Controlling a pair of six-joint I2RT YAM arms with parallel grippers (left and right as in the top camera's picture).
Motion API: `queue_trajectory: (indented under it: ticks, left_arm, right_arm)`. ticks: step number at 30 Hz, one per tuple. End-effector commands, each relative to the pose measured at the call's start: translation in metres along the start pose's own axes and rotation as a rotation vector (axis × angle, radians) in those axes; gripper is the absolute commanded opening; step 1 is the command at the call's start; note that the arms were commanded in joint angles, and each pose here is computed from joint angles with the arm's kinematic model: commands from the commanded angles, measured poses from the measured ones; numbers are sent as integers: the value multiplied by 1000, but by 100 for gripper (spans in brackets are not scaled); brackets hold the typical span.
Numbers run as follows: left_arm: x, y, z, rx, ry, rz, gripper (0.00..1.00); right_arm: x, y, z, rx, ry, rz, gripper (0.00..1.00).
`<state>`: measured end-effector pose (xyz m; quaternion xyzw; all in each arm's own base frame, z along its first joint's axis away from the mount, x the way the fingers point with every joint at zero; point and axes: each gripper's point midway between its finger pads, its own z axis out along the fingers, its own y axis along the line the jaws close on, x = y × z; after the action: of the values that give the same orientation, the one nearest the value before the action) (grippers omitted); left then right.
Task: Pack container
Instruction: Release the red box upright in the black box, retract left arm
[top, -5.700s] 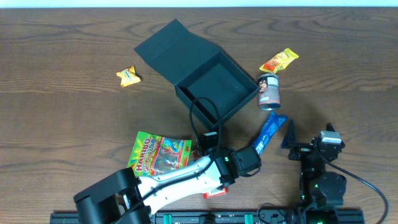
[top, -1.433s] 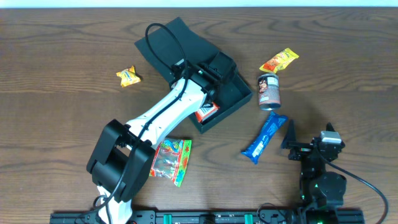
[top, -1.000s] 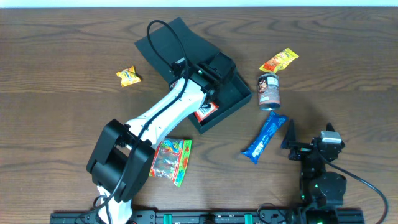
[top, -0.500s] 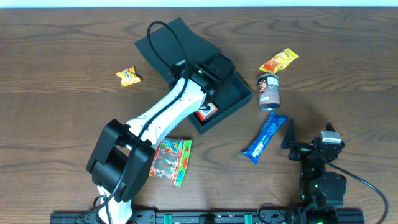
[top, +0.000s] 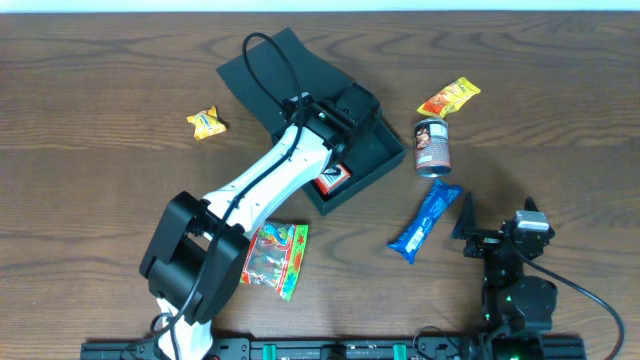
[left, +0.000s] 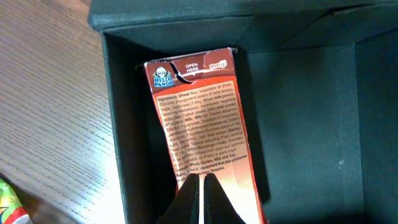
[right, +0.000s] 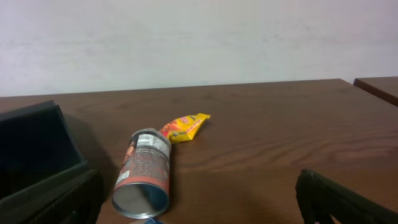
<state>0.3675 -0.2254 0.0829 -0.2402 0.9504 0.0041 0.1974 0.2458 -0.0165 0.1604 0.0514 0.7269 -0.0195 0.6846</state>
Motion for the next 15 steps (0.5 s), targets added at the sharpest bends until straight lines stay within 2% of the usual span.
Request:
queue_trajectory:
  ticks: [1, 15]
  left_arm:
    - [4, -1, 14, -23, 28, 20, 6]
    - [20, 19, 38, -140, 69, 61, 6]
  right_arm:
    - [1, -3, 0, 11, 1, 7, 99]
    - [1, -3, 0, 11, 1, 7, 99]
